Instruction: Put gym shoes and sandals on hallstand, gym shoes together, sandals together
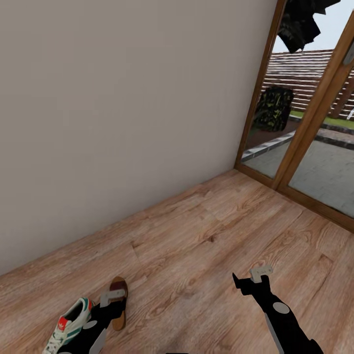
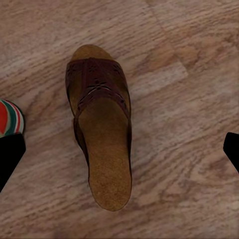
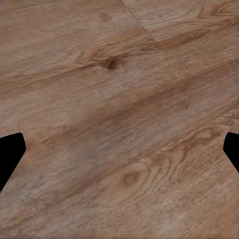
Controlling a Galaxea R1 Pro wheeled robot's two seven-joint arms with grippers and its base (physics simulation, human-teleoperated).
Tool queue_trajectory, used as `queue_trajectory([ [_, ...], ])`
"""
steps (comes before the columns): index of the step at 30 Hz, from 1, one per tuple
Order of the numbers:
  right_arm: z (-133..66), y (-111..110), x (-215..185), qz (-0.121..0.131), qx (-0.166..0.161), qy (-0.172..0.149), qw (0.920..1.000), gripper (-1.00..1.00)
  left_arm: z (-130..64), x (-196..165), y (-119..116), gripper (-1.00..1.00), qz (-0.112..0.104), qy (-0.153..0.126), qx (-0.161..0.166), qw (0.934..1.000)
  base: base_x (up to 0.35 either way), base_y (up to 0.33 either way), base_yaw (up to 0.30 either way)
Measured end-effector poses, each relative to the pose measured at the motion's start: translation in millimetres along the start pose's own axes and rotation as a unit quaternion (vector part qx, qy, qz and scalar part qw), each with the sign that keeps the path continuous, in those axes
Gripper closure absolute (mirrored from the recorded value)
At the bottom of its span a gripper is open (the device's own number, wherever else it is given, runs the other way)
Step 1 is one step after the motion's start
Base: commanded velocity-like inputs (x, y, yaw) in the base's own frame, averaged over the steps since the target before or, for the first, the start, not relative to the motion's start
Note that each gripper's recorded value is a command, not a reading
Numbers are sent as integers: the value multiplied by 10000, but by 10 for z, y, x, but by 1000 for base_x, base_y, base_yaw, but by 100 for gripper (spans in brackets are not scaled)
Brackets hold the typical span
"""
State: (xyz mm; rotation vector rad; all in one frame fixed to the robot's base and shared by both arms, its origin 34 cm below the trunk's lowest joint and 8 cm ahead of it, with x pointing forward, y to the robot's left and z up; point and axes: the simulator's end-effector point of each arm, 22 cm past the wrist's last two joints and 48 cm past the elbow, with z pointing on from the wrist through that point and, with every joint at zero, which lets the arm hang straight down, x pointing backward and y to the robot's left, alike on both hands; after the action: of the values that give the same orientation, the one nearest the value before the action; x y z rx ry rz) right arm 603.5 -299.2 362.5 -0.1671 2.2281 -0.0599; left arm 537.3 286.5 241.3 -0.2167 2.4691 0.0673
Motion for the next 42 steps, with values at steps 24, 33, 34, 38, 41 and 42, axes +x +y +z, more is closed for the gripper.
queue_trajectory([
  [24, 229, 71, 606, -2, -26, 246, 9997, -100, 306, 572, 13, -100, 50, 249, -3, 9997, 0, 0, 0],
  [33, 289, 23, 478, -18, 39, 227, 9997, -100, 495, 448, -21, -100, 87, 263, 4, 9996, 0, 0, 0],
  [34, 296, 22, 480, -14, 42, 254, 9997, -100, 522, 419, -21, -100, 93, 254, 3, 9996, 0, 0, 0],
  [38, 310, -22, 276, -30, 99, 146, 9998, -100, 656, 187, -26, -100, 123, 138, 1, 9998, 0, 0, 0],
  [41, 315, -47, 113, -60, 137, -15, 9999, -100, 711, 195, -38, -100, 138, 163, 5, 9998, 0, 0, 0],
  [42, 319, -49, 84, -66, 142, -47, 9999, -100, 724, 218, -38, -100, 144, 185, 4, 9997, 0, 0, 0],
])
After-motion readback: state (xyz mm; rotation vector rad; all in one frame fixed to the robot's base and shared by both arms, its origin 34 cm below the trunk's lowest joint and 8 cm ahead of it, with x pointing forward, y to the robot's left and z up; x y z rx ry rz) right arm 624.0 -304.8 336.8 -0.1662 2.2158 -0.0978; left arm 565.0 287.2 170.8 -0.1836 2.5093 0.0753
